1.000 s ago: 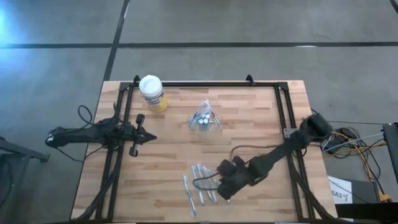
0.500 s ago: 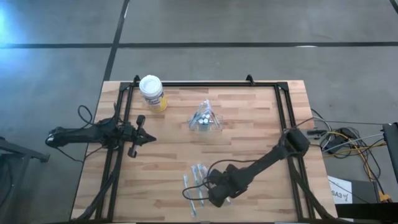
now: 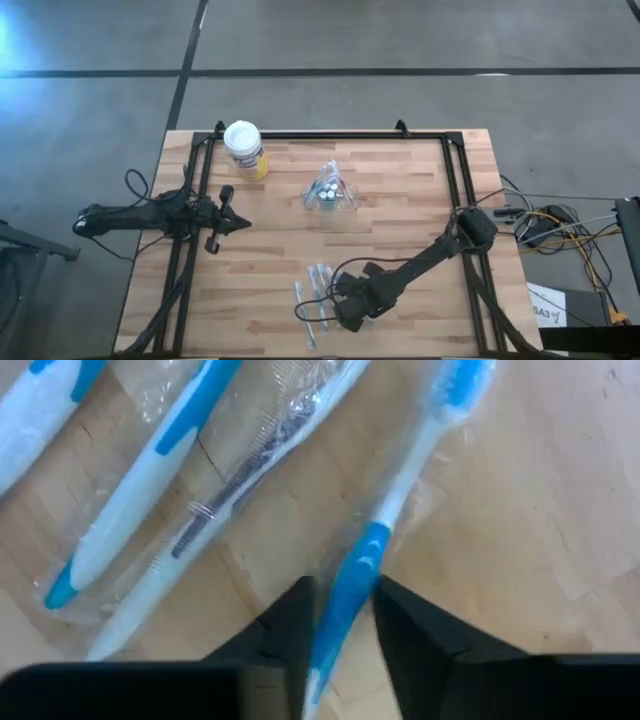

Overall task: Pick & Place toothbrushing station
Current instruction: Put the blue toothbrush into the left section of the transparent organizer

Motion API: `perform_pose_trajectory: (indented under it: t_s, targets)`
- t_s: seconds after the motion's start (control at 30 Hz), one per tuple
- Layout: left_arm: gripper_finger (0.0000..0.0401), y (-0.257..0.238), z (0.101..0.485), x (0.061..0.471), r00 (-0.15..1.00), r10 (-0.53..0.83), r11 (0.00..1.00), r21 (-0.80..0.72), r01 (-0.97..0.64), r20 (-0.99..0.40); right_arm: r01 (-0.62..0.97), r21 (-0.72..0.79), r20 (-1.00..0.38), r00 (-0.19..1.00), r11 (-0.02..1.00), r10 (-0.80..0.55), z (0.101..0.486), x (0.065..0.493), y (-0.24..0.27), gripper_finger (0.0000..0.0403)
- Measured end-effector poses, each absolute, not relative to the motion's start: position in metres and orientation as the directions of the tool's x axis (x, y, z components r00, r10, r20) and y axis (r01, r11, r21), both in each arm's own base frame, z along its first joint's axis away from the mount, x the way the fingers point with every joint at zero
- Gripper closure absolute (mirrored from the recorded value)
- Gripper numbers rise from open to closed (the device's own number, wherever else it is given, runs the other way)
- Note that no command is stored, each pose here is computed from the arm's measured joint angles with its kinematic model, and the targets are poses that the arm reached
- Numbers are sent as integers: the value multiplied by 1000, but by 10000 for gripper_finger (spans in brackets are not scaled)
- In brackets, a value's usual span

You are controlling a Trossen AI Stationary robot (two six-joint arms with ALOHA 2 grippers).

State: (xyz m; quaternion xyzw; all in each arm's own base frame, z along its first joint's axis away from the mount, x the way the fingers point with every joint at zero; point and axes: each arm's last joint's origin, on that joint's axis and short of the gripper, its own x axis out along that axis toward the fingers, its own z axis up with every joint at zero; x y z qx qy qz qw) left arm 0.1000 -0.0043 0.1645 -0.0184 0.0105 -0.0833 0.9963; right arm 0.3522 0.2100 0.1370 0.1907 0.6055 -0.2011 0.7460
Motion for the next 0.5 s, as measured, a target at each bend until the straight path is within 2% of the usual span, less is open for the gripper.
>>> perform_pose_trajectory:
  t_s: [0.17, 0.37, 0.5]
  targets:
    - [381, -4, 164, 100, 986, -166, 985, -38, 166, -18, 507, 18, -977, 190, 862, -91, 141, 350, 208, 383]
    - [384, -4, 164, 100, 986, -166, 986, -18, 166, -19, 530, -39, -959, 219, 847, -181, 158, 344, 202, 385]
    - [393, -4, 164, 100, 986, -167, 985, -45, 166, -21, 506, -61, -902, 341, 860, -265, 180, 340, 204, 385]
